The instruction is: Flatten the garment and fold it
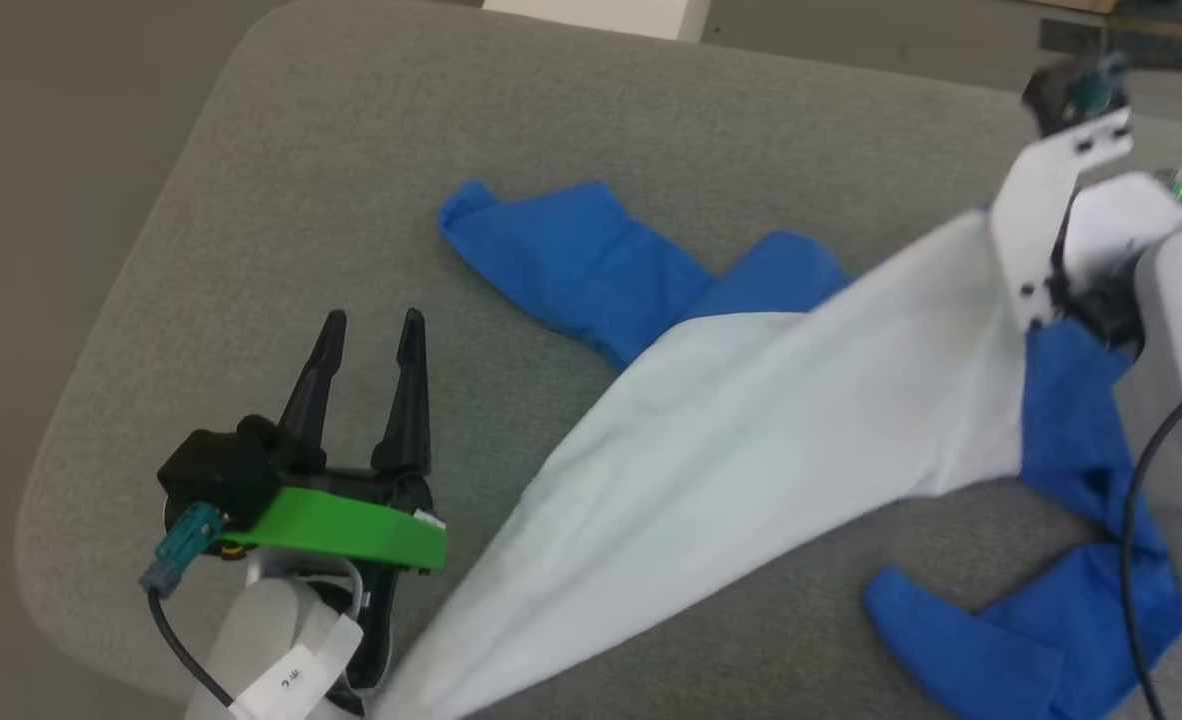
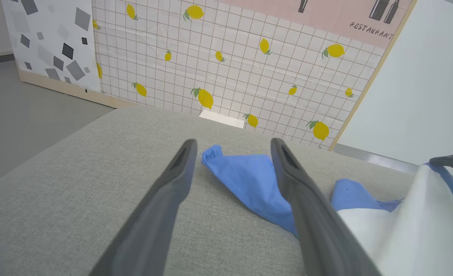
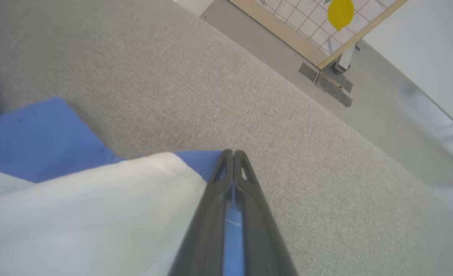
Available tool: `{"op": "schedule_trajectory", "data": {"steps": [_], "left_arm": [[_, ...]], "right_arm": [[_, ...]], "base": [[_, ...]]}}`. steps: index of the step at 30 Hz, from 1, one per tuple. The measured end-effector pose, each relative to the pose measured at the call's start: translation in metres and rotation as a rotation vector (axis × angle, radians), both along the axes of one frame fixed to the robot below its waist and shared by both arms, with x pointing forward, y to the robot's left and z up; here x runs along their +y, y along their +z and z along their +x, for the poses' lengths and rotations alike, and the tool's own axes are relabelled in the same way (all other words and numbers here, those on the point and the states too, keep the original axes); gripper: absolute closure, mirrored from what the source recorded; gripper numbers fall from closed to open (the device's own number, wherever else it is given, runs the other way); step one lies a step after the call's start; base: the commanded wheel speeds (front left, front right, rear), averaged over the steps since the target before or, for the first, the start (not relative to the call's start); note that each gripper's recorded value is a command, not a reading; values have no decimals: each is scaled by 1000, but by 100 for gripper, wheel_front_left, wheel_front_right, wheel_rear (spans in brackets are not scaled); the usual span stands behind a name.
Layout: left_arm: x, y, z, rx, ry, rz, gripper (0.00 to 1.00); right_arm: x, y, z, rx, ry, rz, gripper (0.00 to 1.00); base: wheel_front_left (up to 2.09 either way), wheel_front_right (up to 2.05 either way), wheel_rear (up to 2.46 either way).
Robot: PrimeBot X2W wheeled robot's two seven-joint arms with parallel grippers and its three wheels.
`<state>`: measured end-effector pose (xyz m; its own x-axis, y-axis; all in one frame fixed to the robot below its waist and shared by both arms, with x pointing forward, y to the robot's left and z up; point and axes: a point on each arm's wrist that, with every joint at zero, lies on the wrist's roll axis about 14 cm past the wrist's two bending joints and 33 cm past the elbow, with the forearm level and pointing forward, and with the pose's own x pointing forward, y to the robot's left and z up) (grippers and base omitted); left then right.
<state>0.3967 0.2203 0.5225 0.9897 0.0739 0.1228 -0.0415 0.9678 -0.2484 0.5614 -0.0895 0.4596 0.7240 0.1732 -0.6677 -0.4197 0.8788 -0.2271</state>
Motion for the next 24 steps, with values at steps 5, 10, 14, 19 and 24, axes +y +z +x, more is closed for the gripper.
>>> {"op": "schedule_trajectory", "data": {"steps": [5,10,14,19,24], "left_arm": [[10,-2,-2,11,30,9,0],[22,-12,-7,46,71,13,0],[30,-22,-11,80,96,14,0],[30,-23,-11,80,94,10,0],[24,-21,-10,70,69,3,0]], "right_arm": [[10,15,39,-78,21,-49,100],[19,-30,39,41,27,-90,61],[28,-47,38,56,27,-45,0],[31,-18,49,-77,-13,133,0],[30,26,44,-281,-21,311,0]], "base": [[0,0,0],[0,0,0],[0,0,0],[0,0,0],[0,0,0]]}}
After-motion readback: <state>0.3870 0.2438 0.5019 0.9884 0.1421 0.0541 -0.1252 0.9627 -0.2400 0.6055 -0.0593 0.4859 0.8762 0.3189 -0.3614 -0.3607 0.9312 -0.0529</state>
